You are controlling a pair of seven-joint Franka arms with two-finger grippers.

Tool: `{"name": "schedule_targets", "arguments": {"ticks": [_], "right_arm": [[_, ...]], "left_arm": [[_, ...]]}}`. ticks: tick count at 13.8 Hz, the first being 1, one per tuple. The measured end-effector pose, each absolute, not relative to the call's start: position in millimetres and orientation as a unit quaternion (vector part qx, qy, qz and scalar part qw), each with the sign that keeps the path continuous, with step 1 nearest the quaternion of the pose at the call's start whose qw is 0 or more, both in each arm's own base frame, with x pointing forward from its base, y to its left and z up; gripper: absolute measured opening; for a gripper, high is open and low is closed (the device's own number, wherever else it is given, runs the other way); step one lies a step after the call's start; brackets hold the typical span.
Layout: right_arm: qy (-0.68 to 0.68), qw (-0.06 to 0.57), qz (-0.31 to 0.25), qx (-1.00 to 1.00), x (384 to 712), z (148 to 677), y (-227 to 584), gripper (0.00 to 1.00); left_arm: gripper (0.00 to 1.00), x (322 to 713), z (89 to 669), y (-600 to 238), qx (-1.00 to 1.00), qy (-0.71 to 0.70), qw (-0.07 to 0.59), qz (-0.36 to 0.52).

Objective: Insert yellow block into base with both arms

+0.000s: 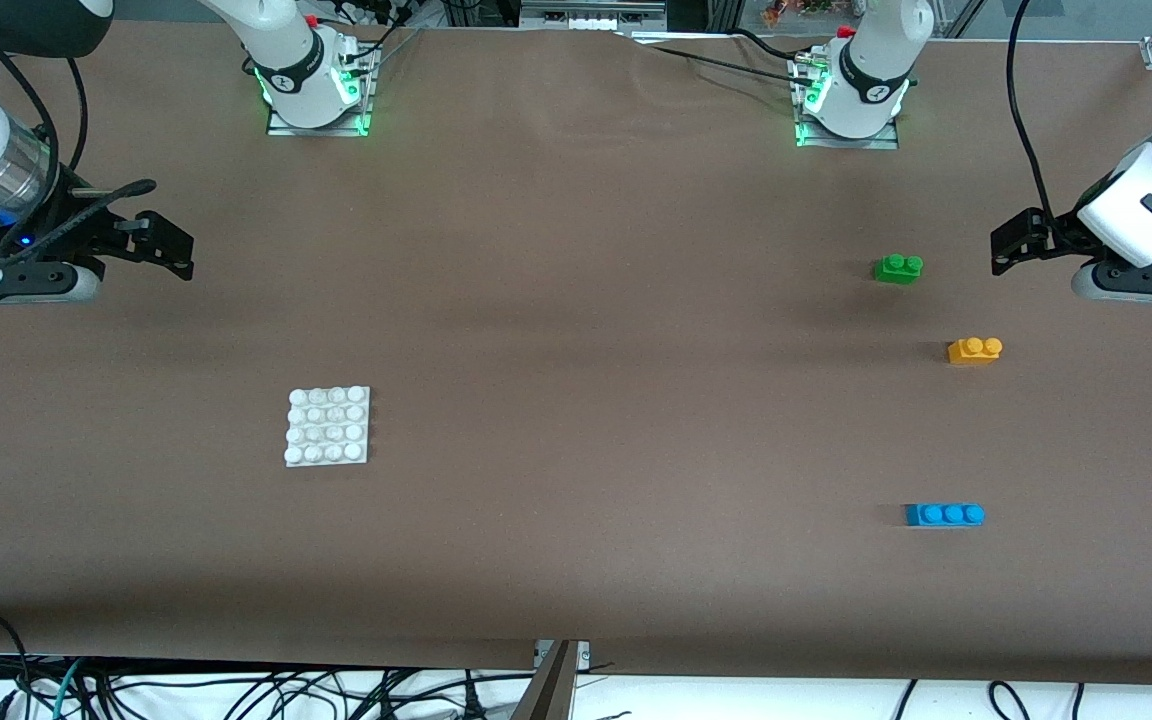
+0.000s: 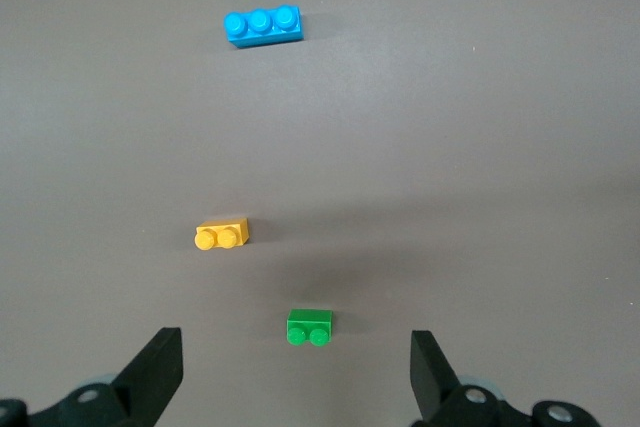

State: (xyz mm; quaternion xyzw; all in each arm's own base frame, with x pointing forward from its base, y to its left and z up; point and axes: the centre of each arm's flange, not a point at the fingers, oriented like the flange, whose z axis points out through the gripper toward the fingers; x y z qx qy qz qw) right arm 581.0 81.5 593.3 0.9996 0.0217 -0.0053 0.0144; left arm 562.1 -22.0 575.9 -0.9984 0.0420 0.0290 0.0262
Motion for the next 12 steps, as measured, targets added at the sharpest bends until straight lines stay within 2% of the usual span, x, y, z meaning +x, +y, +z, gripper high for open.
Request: {"name": "schedule_targets", "arguments": {"ticks": [12], "right_arm": [[0.003, 0.015, 0.006, 1.000, 583.3, 595.3, 81.7, 1.00]], "left_arm": [[1.00, 562.1, 575.9, -22.0, -0.998, 0.042, 0.026, 0.029]]}}
